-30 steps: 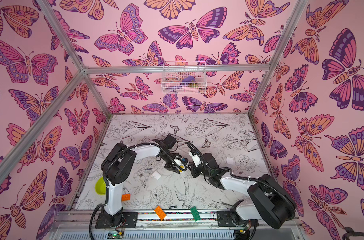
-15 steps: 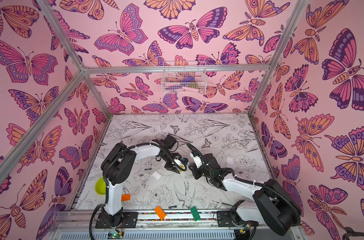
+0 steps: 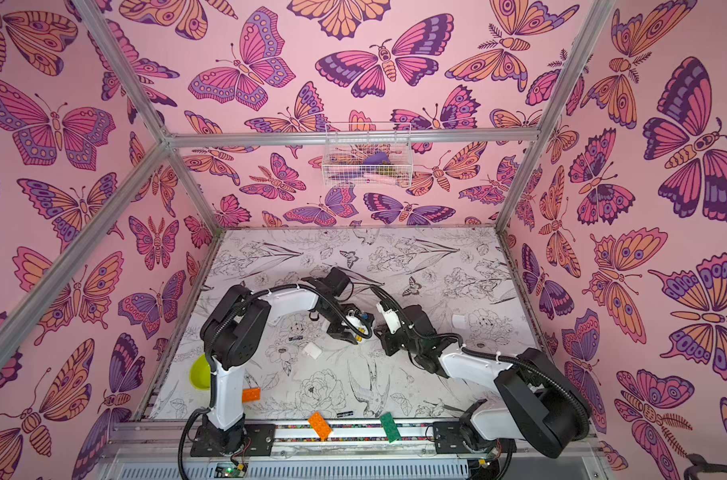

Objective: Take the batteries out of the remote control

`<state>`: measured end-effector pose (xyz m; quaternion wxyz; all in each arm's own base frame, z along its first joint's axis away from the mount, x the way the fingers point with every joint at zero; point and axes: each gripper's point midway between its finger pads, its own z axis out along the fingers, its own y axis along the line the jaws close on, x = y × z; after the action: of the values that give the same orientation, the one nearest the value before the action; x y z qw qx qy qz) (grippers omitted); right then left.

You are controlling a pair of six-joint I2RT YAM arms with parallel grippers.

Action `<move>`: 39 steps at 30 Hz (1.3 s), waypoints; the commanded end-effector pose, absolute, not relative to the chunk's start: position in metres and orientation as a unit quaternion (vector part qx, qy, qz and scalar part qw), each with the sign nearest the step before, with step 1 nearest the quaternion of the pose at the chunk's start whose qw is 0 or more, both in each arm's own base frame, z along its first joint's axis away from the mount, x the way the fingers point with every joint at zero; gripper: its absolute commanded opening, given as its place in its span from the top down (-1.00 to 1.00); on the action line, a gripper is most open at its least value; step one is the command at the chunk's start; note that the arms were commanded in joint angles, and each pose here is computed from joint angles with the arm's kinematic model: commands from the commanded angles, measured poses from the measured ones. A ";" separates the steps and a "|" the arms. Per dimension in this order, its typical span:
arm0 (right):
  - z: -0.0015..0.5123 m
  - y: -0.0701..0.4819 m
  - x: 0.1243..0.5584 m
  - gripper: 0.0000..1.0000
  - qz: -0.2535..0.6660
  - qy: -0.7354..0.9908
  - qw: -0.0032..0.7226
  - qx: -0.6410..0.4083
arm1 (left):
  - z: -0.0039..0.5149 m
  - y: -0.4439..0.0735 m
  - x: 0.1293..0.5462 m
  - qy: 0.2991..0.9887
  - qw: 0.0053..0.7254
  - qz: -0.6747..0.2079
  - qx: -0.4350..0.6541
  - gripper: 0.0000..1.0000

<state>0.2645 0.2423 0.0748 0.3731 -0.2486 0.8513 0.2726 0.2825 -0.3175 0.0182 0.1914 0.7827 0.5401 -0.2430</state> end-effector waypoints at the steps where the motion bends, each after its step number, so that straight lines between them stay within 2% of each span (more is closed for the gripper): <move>1: 0.080 0.255 0.256 1.00 0.325 0.849 0.331 -0.252 | -0.009 -0.305 0.265 0.545 0.144 -0.238 0.791 0.28; 8: 0.098 0.255 0.262 1.00 0.333 0.840 0.349 -0.249 | -0.009 -0.304 0.267 0.545 0.145 -0.237 0.791 0.28; 21: 0.097 0.240 0.279 1.00 0.274 0.842 0.397 -0.242 | -0.008 -0.303 0.265 0.546 0.144 -0.237 0.790 0.28; 39: 0.082 0.240 0.267 1.00 0.269 0.847 0.379 -0.258 | -0.010 -0.301 0.266 0.547 0.143 -0.236 0.791 0.29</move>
<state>0.2666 0.2406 0.0795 0.3670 -0.2485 0.8526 0.2769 0.2817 -0.3186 0.0182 0.1929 0.7835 0.5377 -0.2445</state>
